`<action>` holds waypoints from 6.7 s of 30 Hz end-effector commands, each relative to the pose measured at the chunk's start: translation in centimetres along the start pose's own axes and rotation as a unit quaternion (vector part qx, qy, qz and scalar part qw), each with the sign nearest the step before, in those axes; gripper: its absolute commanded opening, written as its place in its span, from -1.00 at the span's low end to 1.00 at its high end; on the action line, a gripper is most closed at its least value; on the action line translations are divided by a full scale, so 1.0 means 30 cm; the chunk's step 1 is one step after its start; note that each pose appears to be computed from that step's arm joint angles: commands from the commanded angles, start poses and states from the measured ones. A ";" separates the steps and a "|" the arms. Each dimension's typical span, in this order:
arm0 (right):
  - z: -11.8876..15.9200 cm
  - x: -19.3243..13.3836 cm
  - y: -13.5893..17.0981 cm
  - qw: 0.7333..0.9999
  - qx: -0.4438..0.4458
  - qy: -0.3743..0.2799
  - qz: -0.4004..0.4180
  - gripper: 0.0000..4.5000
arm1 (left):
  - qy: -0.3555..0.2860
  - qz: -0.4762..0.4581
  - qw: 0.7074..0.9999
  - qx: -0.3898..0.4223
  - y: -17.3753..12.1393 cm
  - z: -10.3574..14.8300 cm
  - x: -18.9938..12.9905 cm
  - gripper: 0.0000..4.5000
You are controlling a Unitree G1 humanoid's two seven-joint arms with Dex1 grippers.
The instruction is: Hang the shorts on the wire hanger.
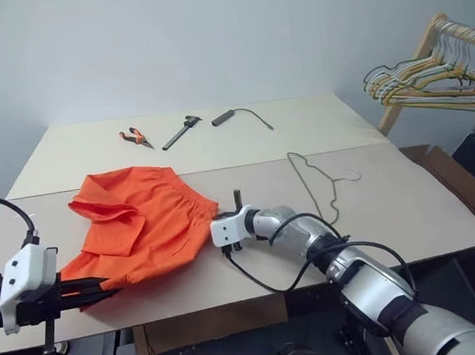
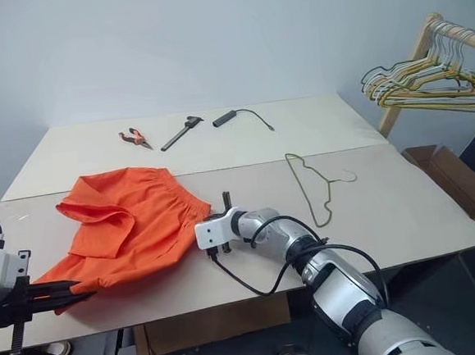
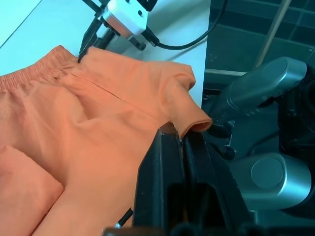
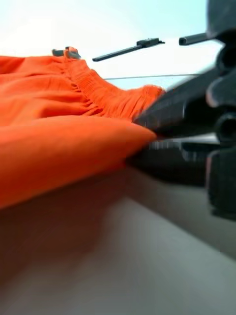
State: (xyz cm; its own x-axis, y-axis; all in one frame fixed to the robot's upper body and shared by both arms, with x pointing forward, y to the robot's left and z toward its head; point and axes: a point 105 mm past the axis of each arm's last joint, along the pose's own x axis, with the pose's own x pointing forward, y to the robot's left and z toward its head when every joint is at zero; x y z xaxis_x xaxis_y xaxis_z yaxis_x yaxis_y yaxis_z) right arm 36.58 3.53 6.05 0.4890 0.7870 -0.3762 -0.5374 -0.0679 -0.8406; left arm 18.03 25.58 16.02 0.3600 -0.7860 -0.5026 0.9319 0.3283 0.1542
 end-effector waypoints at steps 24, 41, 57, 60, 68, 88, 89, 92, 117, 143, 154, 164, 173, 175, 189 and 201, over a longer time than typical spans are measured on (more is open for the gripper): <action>-0.413 -0.417 -0.152 0.943 0.058 0.304 -0.122 -0.98 | 0.061 0.072 0.973 0.209 0.384 -0.042 0.295 -1.00; -0.027 -0.507 0.119 0.958 0.092 0.259 0.077 -0.98 | 0.119 0.133 0.940 0.291 0.483 -0.018 0.161 -1.00; 0.042 -0.512 0.166 0.961 0.062 0.205 0.175 -0.98 | 0.139 -0.068 0.978 0.142 0.153 -0.152 -0.013 -1.00; 0.045 -0.512 0.170 0.961 0.054 0.199 0.183 -0.98 | 0.147 -0.091 0.974 0.144 0.125 -0.169 0.005 -1.00; 0.017 -0.535 0.148 0.960 0.043 0.207 0.183 -0.98 | 0.123 -0.138 0.973 0.136 0.050 -0.169 0.085 -1.00; 0.106 -0.620 0.220 0.957 0.059 0.092 0.267 1.00 | 0.052 -0.058 0.990 0.118 0.153 -0.045 0.092 1.00; 0.107 -0.625 0.214 0.957 0.071 0.091 0.265 1.00 | 0.019 -0.048 0.992 0.113 0.161 -0.004 0.116 1.00; 0.118 -0.647 0.184 0.954 0.124 0.074 0.261 1.00 | -0.050 -0.015 0.995 0.081 0.182 0.069 0.206 1.00; -0.019 -0.703 -0.033 0.967 0.213 0.124 0.058 1.00 | 0.041 0.126 0.990 0.058 0.232 -0.026 0.612 0.92; -0.064 -0.721 -0.098 0.964 0.224 0.143 -0.006 1.00 | -0.151 0.299 0.927 -0.170 0.561 0.057 0.342 -0.98; -0.070 -0.696 -0.092 0.966 0.217 0.142 -0.010 1.00 | -0.157 0.486 0.786 -0.348 0.780 -0.137 0.142 -0.98; -0.070 -0.694 -0.083 0.966 0.214 0.143 -0.006 1.00 | -0.119 0.465 0.786 -0.390 0.756 -0.220 0.187 -0.80; -0.072 -0.692 -0.075 0.962 0.230 0.148 -0.004 1.00 | -0.007 0.570 0.779 -0.261 0.787 -0.247 0.043 0.44; -0.087 -0.693 -0.072 0.955 0.253 0.158 -0.006 1.00 | 0.007 0.606 0.757 -0.245 0.798 -0.251 -0.025 0.73; -0.359 -0.589 -0.183 0.806 0.520 0.246 -0.139 1.00 | -0.152 0.504 0.849 -0.048 0.743 0.072 0.021 0.99; -0.479 -0.499 -0.177 0.772 0.569 0.249 -0.138 1.00 | -0.207 0.055 0.969 0.126 0.199 0.259 0.226 0.99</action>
State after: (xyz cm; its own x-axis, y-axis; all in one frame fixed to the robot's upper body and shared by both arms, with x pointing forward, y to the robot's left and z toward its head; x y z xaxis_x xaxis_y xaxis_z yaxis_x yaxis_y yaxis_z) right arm 41.02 -17.49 8.39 0.7064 0.2813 -0.6495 -0.4669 0.8749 -0.1288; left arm 27.57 18.82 19.56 0.4650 -0.8814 -0.0828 0.8211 0.3945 0.4125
